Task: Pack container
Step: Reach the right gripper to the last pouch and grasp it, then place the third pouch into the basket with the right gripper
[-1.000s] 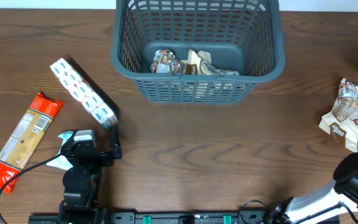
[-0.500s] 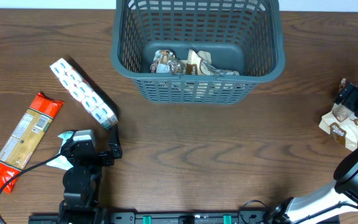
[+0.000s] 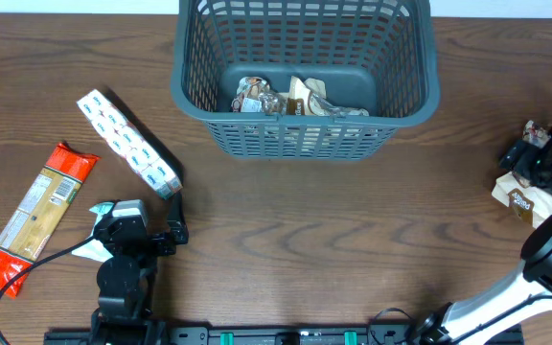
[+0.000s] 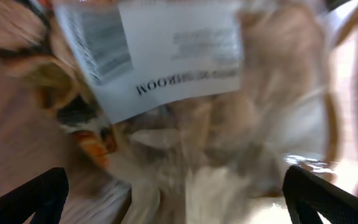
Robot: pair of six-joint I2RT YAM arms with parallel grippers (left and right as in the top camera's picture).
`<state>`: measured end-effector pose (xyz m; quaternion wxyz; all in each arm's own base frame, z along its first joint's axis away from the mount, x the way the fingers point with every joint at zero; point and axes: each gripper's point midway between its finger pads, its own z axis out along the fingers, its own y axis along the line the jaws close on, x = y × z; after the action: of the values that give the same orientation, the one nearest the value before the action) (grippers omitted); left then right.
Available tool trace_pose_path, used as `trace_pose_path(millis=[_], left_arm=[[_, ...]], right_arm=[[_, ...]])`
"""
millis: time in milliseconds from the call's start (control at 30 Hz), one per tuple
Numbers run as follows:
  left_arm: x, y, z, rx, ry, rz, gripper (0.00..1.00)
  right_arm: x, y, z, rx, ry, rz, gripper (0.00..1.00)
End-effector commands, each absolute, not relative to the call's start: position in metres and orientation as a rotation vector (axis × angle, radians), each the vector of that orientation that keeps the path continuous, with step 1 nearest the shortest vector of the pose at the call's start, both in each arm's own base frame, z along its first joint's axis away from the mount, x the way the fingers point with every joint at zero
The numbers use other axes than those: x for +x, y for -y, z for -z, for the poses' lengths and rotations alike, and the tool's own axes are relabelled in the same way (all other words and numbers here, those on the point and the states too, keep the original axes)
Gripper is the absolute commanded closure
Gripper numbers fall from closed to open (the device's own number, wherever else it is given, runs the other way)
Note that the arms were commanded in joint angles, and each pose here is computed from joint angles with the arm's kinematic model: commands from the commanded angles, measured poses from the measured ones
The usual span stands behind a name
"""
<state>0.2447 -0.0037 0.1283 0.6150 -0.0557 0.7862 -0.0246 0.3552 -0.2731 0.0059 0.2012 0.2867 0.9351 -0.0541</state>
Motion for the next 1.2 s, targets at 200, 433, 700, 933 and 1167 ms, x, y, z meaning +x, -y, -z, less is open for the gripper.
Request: trace_pose_path(millis=[200,433,700,933,1167], left_arm=[[0.242,0.002,-0.112,-0.14,-1.86,0.051,0.02],[0.242,0.002,-0.112,-0.14,-1.86,0.051,0.02],[0.242,0.002,-0.112,-0.14,-1.86,0.052,0.02],[0.242,0.002,-0.112,-0.14,-1.86,0.052,0.02],[0.242,0.007,-0.112,-0.121,-1.863,0.076,0.01]], right_arm=[[0.35,0.262,0.027,0.779,-2.69,0.101,0.39],[0.357,0.25,0.027,0.751,-2.682,0.023,0.92],[0.373,0.235,0.0,0.677,-2.663,0.008,0.99],[0.418,0.219,-0.123,0.481,-2.425,0.105,0.99],[0.446,0.144,-0.299,0.054,-2.139,0.191,0.99]])
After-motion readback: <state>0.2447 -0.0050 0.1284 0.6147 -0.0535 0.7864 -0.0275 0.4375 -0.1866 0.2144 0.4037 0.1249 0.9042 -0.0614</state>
